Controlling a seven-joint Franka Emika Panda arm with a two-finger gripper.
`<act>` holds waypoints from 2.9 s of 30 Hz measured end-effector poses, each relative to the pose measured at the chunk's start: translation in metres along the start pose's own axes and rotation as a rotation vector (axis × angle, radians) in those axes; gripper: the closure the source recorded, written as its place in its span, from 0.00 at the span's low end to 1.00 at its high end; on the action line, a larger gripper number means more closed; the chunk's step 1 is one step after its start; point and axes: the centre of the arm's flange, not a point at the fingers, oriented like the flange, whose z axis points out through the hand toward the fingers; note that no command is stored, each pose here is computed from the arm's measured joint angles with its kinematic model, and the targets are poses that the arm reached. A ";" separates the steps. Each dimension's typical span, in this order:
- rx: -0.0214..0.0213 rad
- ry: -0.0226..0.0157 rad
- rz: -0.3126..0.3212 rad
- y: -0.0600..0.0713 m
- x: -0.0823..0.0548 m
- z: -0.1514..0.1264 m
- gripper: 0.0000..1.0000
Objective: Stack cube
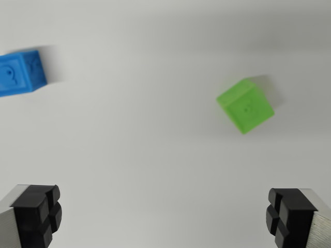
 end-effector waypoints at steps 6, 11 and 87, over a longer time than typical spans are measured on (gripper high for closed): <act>0.0000 0.0000 0.000 0.000 0.000 0.000 0.00; 0.0000 0.0000 0.000 0.000 0.000 0.000 0.00; 0.0351 0.0074 -0.606 0.101 0.065 0.187 0.00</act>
